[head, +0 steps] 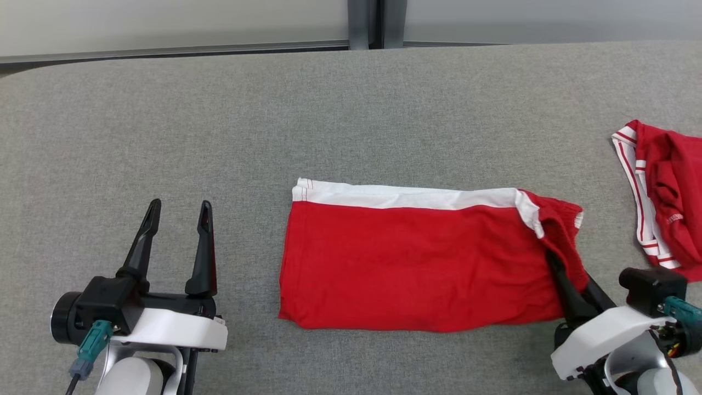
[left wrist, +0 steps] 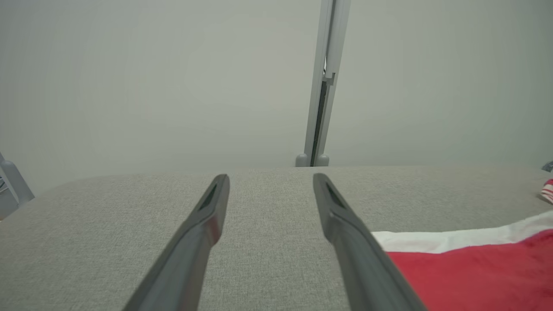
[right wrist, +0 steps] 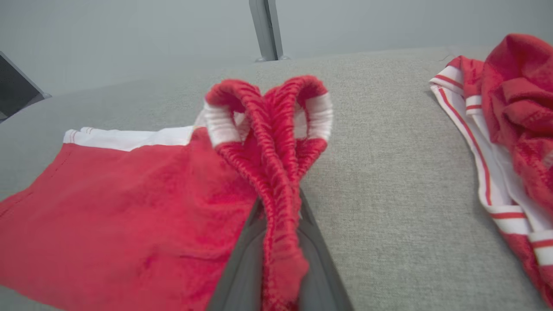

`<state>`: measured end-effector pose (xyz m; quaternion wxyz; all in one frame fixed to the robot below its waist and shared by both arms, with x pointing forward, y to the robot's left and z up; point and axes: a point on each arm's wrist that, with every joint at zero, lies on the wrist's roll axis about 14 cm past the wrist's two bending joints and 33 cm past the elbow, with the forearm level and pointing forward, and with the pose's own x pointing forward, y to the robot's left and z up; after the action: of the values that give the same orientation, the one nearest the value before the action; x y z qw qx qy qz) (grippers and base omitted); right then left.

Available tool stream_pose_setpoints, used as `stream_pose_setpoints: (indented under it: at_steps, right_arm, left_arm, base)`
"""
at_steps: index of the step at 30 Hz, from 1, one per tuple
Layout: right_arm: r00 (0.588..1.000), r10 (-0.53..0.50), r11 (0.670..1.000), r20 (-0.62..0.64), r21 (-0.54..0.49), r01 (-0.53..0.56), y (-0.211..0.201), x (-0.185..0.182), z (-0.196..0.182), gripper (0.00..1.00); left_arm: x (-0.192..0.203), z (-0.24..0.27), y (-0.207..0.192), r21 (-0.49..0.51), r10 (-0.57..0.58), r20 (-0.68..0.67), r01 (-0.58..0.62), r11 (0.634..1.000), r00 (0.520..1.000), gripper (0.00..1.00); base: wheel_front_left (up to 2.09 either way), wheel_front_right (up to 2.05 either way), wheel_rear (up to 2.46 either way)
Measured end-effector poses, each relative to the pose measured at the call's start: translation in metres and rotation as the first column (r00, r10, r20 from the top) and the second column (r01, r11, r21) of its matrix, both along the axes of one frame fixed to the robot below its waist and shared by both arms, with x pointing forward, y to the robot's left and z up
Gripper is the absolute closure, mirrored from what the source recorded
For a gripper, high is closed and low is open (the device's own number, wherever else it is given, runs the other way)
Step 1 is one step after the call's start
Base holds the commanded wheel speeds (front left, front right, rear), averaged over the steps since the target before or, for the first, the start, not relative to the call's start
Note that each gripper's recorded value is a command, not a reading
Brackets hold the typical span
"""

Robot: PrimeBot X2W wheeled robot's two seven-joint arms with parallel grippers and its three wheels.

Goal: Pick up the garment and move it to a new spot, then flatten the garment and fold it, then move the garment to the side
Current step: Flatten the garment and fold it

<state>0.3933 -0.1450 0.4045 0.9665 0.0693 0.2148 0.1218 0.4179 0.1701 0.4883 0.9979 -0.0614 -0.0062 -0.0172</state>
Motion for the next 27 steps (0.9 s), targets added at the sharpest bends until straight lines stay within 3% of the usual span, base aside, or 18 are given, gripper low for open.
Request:
stream_pose_setpoints:
  at_steps: [2,3,8,16,20,27]
  right_arm:
    - [1.0,0.018,0.999,0.009,0.038,-0.018,0.01,0.002,0.011,1.0]
    - [0.999,0.033,0.992,0.008,0.122,-0.033,0.027,0.004,0.022,1.0]
    - [0.987,0.159,0.951,0.002,0.269,-0.154,0.081,0.01,0.045,1.0]
    - [0.907,0.42,0.848,-0.043,0.375,-0.375,0.182,0.001,0.037,1.0]
    - [0.877,0.475,0.823,-0.073,0.391,-0.413,0.208,-0.002,0.02,1.0]
    - [0.867,0.495,0.788,-0.058,0.45,-0.42,0.229,0.004,0.014,1.0]
  left_arm:
    - [0.0,0.002,-0.001,0.0,-0.003,0.006,0.003,1.0,1.0,0.0]
    - [-0.001,0.004,-0.001,0.0,-0.003,0.008,0.003,1.0,1.0,0.0]
    - [-0.005,0.004,0.001,0.001,0.003,0.004,-0.003,1.0,1.0,0.0]
    - [-0.007,0.002,0.014,0.004,0.041,-0.003,-0.041,0.999,0.999,0.0]
    - [-0.009,-0.004,0.023,0.004,0.067,-0.02,-0.067,0.998,0.998,0.0]
    - [-0.008,-0.01,0.03,0.006,0.089,-0.034,-0.088,0.996,0.995,0.0]
  base:
    - [0.0,0.0,0.0]
    - [0.0,0.0,0.0]
    - [0.0,0.0,0.0]
    - [0.0,0.0,0.0]
    - [0.0,0.0,0.0]
    - [0.0,0.0,0.0]
